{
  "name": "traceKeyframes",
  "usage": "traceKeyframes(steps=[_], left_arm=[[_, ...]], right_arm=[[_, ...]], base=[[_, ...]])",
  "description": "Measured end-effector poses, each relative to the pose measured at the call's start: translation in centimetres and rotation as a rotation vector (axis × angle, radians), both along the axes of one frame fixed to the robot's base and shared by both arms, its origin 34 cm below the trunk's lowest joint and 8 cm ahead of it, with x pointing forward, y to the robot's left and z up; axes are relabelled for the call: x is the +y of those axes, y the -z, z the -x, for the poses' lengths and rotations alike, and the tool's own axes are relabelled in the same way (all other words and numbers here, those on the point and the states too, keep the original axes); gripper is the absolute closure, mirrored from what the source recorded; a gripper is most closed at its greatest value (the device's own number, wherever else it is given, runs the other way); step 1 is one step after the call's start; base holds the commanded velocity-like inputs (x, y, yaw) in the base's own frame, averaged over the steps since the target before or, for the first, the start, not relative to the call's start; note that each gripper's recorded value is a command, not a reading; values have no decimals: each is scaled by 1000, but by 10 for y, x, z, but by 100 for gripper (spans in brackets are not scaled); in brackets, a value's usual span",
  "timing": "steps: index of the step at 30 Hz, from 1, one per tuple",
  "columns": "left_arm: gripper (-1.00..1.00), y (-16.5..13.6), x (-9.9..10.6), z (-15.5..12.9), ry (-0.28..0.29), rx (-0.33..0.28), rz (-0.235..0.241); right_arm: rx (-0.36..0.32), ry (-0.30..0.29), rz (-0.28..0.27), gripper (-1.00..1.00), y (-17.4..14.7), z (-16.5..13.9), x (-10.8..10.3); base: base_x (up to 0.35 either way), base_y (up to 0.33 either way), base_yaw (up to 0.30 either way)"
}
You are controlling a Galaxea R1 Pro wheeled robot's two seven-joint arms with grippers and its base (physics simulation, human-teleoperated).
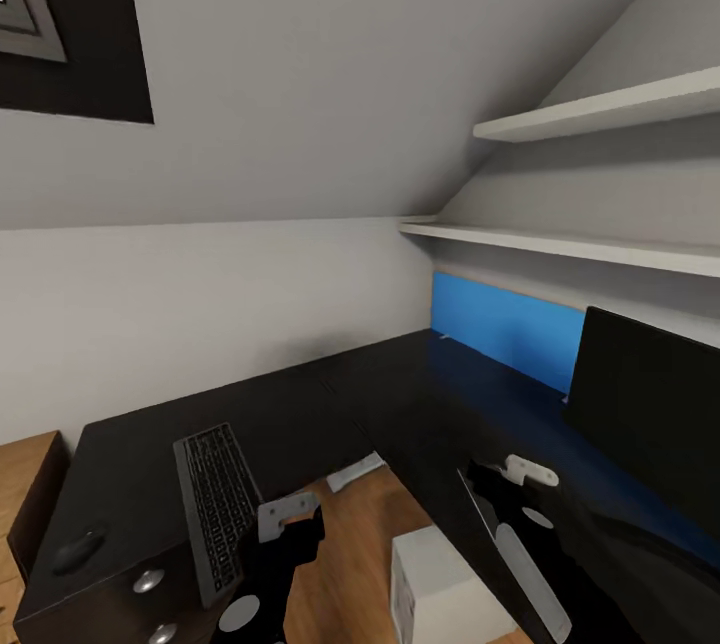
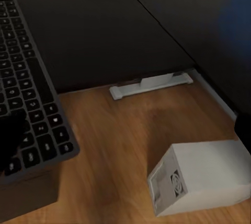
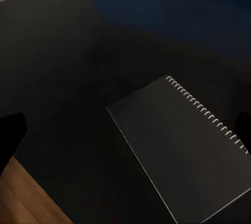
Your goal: In the bedroom, organize the workspace by keeping the computer under the desk, ensuring the monitor is on the desk, placing the keyboard on the desk next to the monitor, placing the mouse on the desk next to the keyboard, moving the folder from the swivel chair onto the desk next to the mouse, stacking the notebook on top of the folder with the pen on top of the notebook, and positioning the swivel chair next to the desk.
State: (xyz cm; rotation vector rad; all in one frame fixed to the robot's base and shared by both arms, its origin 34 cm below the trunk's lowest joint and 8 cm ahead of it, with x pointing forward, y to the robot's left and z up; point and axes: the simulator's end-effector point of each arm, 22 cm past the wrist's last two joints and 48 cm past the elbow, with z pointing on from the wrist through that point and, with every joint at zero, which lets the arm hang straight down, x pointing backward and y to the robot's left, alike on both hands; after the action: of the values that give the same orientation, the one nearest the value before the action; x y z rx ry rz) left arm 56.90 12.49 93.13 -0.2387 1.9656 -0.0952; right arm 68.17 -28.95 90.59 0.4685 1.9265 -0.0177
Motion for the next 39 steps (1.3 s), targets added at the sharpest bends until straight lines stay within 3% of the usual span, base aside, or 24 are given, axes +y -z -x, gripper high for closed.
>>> traceKeyframes(steps=[6,19,28,34,39], left_arm=[[-100,0,0,0,1,1,0],[-100,0,-2,0,6,0,0],[-100,-2,-4,0,9,-6,4],[-100,-7,-27,7,61,-17,2],[-100,-3,-31,8,72,-19,1]], right_arm=[[-7,-17,19,-100,-1,-2,2],[25,20,34,-100,29,4,-13],[57,-14,51,-100,57,2,-17],[57,5,103,-100,64,-9,-35],[62,23,121,-100,71,-14,-45]], base=[[175,0,0],[170,0,0],[9,0,0],[1,0,0],[0,0,0]])
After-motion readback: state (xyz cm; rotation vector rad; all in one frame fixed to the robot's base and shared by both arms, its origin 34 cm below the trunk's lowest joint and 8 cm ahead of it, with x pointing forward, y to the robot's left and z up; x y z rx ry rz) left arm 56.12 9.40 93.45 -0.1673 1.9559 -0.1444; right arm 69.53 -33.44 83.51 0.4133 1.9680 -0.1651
